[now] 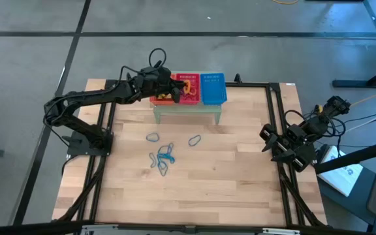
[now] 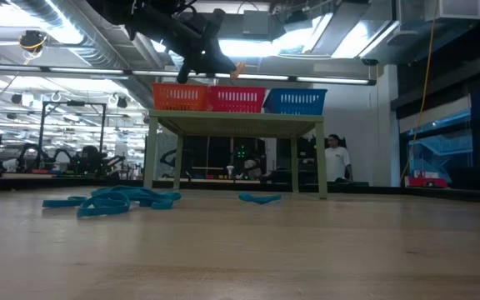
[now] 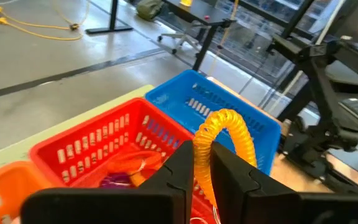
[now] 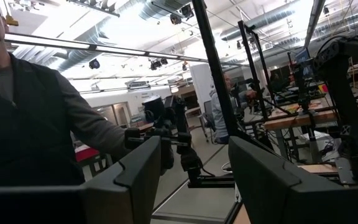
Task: Pick & Place Office Desk Supplies
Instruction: Put the yellow spring keychain into the red bin on the shelf, then put the blue rubber band into the blue bin on the shelf
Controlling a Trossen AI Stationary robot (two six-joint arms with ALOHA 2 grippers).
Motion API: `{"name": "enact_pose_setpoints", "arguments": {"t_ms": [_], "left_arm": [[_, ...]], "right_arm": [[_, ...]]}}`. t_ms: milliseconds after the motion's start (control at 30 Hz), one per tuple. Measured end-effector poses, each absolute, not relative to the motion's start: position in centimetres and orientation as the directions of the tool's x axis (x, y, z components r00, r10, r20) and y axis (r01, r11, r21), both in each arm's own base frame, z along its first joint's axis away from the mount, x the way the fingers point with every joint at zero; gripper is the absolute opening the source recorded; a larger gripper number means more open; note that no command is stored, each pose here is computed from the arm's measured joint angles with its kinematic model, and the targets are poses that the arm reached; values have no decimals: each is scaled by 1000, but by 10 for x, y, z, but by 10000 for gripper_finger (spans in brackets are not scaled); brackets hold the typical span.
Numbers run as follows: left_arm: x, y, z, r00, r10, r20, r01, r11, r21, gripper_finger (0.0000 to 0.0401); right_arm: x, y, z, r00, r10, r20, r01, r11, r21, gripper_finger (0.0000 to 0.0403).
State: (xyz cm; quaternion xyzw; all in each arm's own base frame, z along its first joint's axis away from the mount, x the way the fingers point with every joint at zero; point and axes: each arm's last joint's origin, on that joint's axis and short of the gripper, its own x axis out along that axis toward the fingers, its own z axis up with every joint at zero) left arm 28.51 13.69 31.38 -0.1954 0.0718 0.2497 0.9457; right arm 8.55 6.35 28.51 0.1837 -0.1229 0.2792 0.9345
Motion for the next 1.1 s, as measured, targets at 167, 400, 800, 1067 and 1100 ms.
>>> {"name": "enact_pose_setpoints", "arguments": {"t_ms": [167, 400, 800, 1067, 1100], "left_arm": [[285, 138, 314, 850, 471, -235, -526, 776, -349, 82], [284, 138, 313, 848, 472, -243, -530, 764, -368, 147], [291, 109, 357, 898, 413, 155, -294, 822, -488, 186], [286, 35, 375, 932, 327, 158, -250, 893, -374, 164], [285, 25, 375, 937, 315, 149, -244, 899, -364, 163]], "right_arm": [[85, 64, 285, 814, 477, 332, -567, 777, 275, 192], [85, 64, 285, 814, 476, 332, -565, 780, 268, 192], [85, 64, 285, 814, 477, 332, -566, 780, 266, 192], [82, 66, 293, 696, 586, 414, -699, 684, 207, 192], [81, 67, 295, 662, 607, 440, -725, 668, 169, 192]]}}
